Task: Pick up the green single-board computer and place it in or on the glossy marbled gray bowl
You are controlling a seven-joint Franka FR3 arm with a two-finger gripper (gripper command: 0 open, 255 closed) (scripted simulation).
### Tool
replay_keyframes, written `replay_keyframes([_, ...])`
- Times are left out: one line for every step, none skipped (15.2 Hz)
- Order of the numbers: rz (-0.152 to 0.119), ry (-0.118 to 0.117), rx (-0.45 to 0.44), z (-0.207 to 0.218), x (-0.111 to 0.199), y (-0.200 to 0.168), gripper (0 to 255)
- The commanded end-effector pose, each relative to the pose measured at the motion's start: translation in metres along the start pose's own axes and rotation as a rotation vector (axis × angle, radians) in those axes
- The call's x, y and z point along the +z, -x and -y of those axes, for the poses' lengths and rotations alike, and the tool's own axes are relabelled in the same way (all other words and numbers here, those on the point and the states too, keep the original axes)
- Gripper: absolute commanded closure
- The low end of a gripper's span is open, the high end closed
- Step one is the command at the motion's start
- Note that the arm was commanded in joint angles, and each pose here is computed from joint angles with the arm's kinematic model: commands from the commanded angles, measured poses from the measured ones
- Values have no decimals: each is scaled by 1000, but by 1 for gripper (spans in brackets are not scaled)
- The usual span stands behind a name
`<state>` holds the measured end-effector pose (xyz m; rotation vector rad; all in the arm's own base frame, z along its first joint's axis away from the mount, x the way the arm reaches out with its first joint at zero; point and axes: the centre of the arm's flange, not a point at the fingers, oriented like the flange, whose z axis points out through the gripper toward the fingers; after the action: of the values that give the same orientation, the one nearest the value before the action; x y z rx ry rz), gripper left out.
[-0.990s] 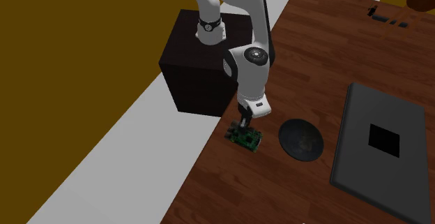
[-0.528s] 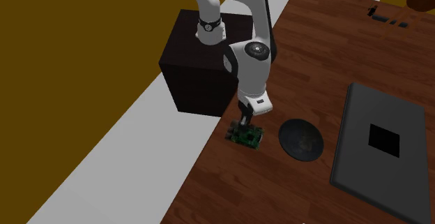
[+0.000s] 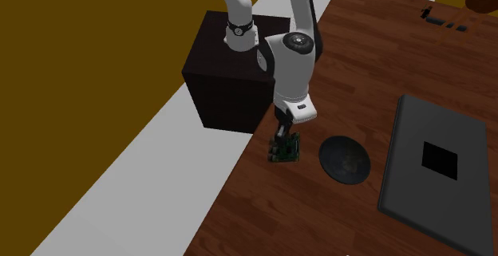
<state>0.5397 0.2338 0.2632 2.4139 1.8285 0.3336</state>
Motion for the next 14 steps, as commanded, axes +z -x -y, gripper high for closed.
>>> replay_keyframes([0, 0, 0, -3, -10, -2, 255])
replay_keyframes([0, 0, 0, -4, -15, -2, 255])
replay_keyframes([0, 0, 0, -5, -20, -3, 255])
replay_keyframes([0, 0, 0, -6, -25, -4, 255])
replay_keyframes([0, 0, 0, -7, -31, -4, 255])
replay_keyframes([0, 0, 0, -8, -36, -5, 255])
replay_keyframes([0, 0, 0, -10, -41, -6, 255])
replay_keyframes([0, 0, 0, -11, -46, -6, 255])
replay_keyframes([0, 0, 0, -12, -51, -7, 255])
replay_keyframes([0, 0, 0, -13, -56, -7, 255])
replay_keyframes([0, 0, 0, -13, -57, -7, 255])
replay_keyframes([0, 0, 0, -9, -57, -20, 255])
replay_keyframes([0, 0, 0, -6, -57, -33, 255])
replay_keyframes([0, 0, 0, -2, -57, -46, 255])
